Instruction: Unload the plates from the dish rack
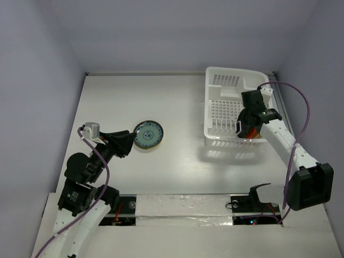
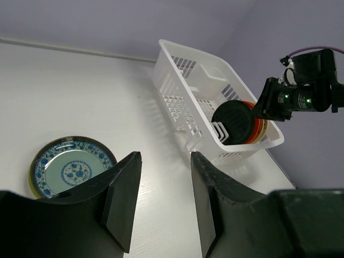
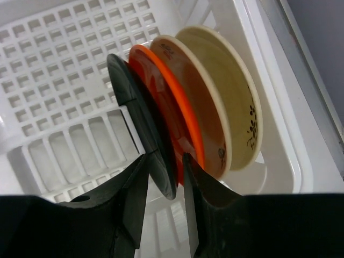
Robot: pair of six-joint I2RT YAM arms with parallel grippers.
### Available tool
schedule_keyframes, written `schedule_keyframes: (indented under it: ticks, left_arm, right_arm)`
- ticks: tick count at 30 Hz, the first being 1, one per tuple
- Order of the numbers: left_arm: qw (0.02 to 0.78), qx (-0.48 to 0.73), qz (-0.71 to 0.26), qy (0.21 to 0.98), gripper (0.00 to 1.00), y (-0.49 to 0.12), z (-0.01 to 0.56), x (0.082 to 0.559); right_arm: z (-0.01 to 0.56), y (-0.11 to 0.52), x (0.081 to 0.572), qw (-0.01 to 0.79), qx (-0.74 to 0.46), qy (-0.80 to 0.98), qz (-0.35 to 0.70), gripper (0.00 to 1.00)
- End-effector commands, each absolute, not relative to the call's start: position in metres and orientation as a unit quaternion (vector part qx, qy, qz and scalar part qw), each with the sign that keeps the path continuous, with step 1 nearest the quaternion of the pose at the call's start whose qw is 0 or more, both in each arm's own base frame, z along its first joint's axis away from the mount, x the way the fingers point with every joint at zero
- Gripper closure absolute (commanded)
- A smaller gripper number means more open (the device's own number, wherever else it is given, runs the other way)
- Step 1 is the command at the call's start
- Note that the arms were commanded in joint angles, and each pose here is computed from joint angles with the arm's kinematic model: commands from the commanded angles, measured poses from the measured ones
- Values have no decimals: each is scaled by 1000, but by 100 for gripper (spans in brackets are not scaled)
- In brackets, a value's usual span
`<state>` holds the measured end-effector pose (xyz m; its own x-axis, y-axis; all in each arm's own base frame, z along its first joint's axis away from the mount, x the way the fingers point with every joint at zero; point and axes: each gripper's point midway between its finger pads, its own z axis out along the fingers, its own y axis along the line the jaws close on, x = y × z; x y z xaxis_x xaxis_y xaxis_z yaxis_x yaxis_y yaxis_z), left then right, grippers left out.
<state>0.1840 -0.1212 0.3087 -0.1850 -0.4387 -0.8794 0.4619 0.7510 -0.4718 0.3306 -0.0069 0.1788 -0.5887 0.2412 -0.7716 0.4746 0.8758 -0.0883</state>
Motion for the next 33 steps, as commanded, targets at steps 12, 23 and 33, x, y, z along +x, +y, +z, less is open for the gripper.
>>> schedule_keyframes:
  ticks: [12, 23, 33]
  left_arm:
    - [649, 13, -361, 670, 61, -123, 319, 183]
    - [648, 11, -360, 672, 61, -122, 318, 183]
    - [647, 11, -360, 672, 61, -123, 318, 183]
  right_arm:
    - [171, -16, 345, 386, 193, 887, -165, 85]
    - [192, -22, 334, 371, 157, 887, -225, 100]
    - [229, 4, 338, 404, 124, 867, -264, 100]
